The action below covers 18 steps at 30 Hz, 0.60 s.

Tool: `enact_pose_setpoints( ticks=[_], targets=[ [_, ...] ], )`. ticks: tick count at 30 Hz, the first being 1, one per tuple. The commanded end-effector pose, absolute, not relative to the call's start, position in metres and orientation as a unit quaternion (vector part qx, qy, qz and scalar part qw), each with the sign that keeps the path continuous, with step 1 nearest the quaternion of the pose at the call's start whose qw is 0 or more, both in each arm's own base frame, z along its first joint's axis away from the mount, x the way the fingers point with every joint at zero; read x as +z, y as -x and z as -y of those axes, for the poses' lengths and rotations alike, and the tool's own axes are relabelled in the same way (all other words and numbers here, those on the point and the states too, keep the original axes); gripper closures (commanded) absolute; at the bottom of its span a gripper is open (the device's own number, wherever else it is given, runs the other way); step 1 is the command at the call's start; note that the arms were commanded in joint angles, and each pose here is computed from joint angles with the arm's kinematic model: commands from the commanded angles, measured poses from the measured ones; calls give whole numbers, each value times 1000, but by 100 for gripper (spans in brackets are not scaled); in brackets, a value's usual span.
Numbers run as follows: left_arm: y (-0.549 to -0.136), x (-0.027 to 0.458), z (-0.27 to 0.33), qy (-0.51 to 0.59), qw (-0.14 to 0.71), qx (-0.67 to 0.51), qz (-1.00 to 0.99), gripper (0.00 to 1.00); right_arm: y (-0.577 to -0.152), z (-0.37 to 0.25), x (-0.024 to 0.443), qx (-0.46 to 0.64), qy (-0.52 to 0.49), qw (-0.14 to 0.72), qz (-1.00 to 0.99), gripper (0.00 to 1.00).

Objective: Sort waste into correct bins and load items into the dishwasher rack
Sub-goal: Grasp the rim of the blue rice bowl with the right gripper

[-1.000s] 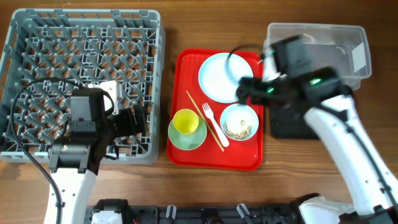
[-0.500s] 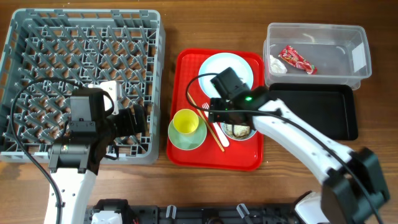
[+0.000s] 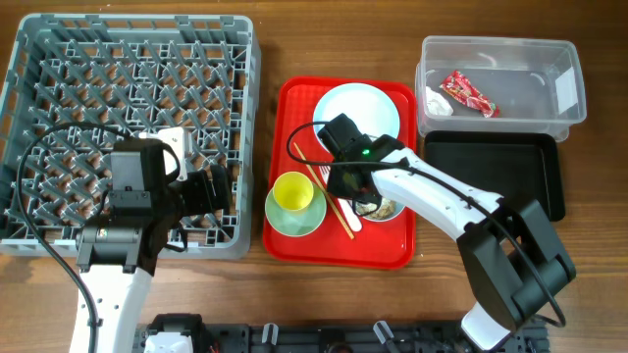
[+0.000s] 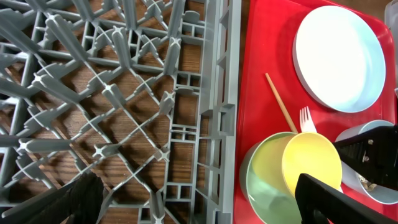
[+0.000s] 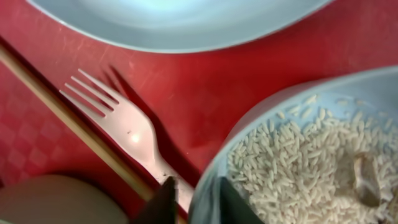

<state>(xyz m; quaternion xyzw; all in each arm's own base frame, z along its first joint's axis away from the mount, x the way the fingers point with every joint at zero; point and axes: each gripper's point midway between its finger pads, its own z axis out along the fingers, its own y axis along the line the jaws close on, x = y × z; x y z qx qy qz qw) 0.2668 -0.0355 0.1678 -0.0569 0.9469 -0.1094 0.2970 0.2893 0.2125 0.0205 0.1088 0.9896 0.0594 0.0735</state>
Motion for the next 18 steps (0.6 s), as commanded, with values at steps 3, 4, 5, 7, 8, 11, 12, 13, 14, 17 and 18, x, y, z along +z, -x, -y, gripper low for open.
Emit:
enact_pose_setpoints(
  ticks=[3, 4, 5, 7, 8, 11, 12, 13, 14, 17, 18],
  targets=[
    [-270, 179, 36, 58, 311, -117, -941, 0, -287, -207, 16, 43, -115, 72, -990, 89],
    [-270, 179, 36, 58, 311, -117, -941, 0, -287, -206, 17, 41, -115, 71, -990, 89],
    [-270, 179, 36, 58, 311, -117, -941, 0, -287, -206, 19, 41, -115, 70, -990, 89],
    [-270, 179, 36, 58, 311, -117, -941, 0, -289, -207, 28, 41, -111, 74, -990, 96],
    [-270, 179, 36, 58, 311, -117, -941, 0, -291, -207, 32, 40, -110, 79, -990, 95],
    [-270, 179, 36, 58, 311, -117, -941, 0, -305, -208, 60, 47, -83, 105, -990, 96],
    [-270, 179, 36, 58, 311, -117, -941, 0, -308, -207, 69, 50, -77, 113, -989, 96],
    [-270, 179, 36, 58, 311, -116, -941, 0, -312, -206, 78, 54, -75, 119, -989, 96],
    [-270, 179, 36, 58, 311, -116, -941, 0, -315, -204, 87, 58, -76, 126, -987, 96],
    [-270, 179, 36, 58, 311, -116, -941, 0, -325, -191, 115, 70, -84, 148, -983, 96],
    [-270, 179, 36, 58, 311, -116, -941, 0, -327, -187, 121, 74, -87, 153, -982, 96]
  ],
)
